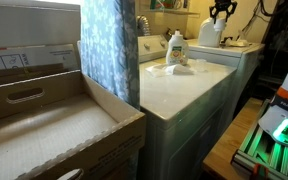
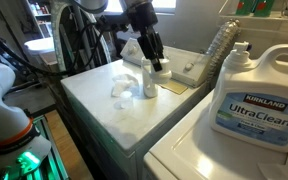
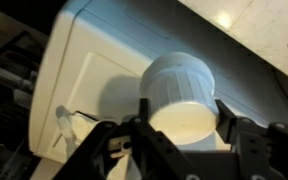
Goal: Take the caps off the containers
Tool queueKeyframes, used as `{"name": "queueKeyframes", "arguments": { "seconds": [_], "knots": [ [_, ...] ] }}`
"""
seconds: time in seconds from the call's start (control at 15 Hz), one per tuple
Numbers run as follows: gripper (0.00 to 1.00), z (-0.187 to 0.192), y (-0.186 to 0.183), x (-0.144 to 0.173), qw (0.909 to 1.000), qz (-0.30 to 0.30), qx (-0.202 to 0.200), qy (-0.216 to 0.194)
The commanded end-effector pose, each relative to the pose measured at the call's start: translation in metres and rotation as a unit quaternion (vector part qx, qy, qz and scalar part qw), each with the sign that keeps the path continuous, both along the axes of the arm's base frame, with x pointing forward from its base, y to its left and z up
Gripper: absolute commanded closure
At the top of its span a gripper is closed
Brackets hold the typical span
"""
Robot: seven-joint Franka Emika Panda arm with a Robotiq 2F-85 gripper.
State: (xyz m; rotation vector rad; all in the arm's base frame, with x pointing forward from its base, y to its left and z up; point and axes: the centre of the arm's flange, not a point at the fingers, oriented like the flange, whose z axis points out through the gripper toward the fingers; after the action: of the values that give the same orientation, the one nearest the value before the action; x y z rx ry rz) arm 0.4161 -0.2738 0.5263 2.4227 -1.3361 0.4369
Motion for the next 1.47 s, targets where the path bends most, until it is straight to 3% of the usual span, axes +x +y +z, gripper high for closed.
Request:
{"name": "queueKeyframes", "arguments": {
  "seconds": [0.0,0.13,0.4,0.8,1.07,1.4],
  "knots": [
    [0.62,-0.03,-0.058,-0.028,0.9949,-0.096,0.006,0.03],
    [0.62,-0.049,-0.083,-0.045,0.9884,-0.145,0.022,0.039],
    [0.62,-0.08,-0.121,-0.06,0.9734,-0.224,0.048,0.014],
    [0.62,-0.108,-0.151,-0.059,0.9687,-0.239,0.042,-0.052],
    [0.62,-0.114,-0.182,-0.076,0.9582,-0.274,0.037,-0.076],
    [0.62,-0.118,-0.198,-0.076,0.9453,-0.298,0.054,-0.123]
  ]
}}
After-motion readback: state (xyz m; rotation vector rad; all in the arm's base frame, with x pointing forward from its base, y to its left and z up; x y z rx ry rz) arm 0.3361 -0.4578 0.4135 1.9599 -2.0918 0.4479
